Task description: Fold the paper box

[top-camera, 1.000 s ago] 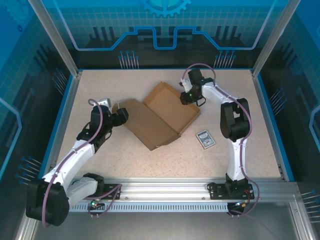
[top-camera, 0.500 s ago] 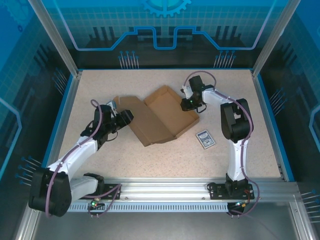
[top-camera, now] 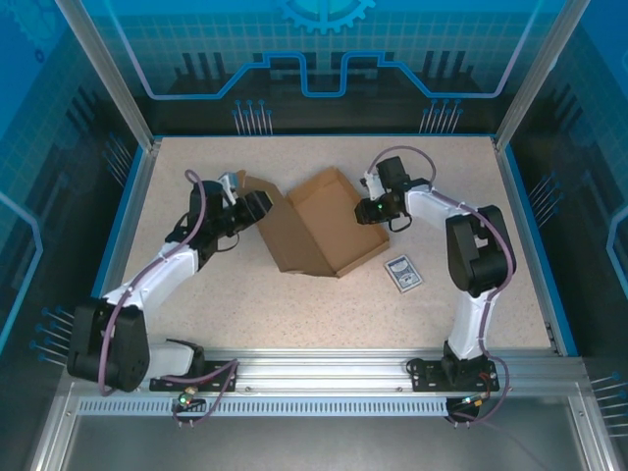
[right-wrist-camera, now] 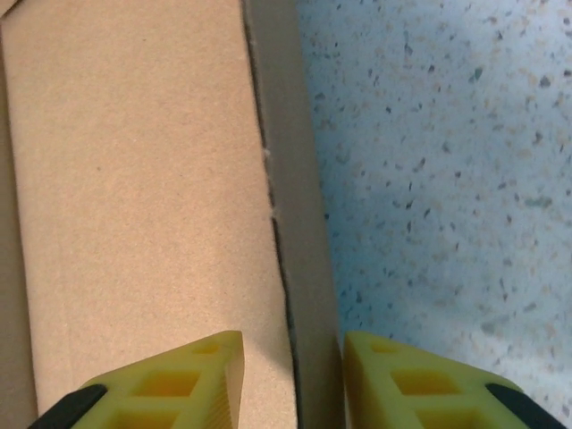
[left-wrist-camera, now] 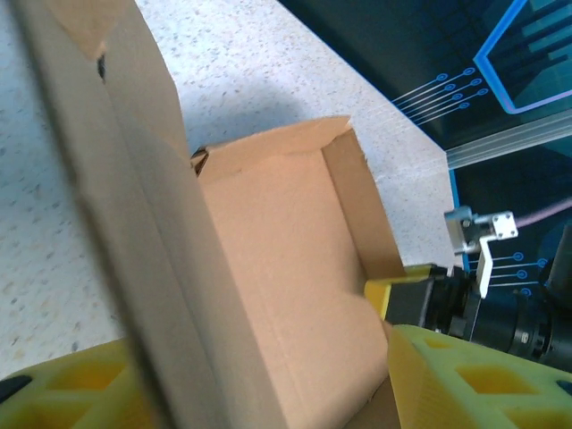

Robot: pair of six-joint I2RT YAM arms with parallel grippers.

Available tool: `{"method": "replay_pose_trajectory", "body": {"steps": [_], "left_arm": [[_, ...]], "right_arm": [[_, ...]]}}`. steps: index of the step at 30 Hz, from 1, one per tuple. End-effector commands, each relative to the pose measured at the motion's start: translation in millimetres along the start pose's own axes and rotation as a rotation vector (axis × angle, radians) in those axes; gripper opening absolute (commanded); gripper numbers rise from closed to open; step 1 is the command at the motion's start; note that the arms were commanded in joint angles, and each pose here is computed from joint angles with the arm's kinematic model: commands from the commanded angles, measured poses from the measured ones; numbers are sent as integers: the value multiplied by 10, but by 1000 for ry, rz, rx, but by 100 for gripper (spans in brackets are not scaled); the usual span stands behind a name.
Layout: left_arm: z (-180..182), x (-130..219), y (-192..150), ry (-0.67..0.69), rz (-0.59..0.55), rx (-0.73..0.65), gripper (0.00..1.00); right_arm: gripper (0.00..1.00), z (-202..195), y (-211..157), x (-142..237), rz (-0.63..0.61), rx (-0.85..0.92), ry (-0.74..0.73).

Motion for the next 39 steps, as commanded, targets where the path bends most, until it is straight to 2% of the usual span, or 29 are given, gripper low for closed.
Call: {"method": "replay_pose_trajectory", "body": {"steps": [1,10,16,22,28,38,39], "left_arm": [[-164,-102,101,-52,21,-54,61],[-303,-402,299,-10,92,-172,61],[-370,-545,396,23,154,-259,65],[-398,-622,422,46,214,-314,63],[-469,-640,430,52,275,-423,51],[-585,-710,381,191,319,-693,36],[-610,-713,380,200,317,-726,35]], "right_arm": [[38,189,28,137,-55,-6,52],[53,504,-201,152,-36,0,94],[57,757,-340,165,-22,17,121],[61,836,-401,190,-22,18,114],[66,809,-379,248,-21,25,85],[76,706,-277,430,-40,21,28],[80,697,-270,458,-45,18,28]]}}
Point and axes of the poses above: each hand's point on the last joint's axis, 136 mm out from that joint toward the fingers, its own x axis back along the fingers, its own z axis along the line the jaws close on, y = z × x, the point moved 5 cm from there along x, back along the fingers, and after that the axes turned 8 degrees about x, right-handed, at the moved point
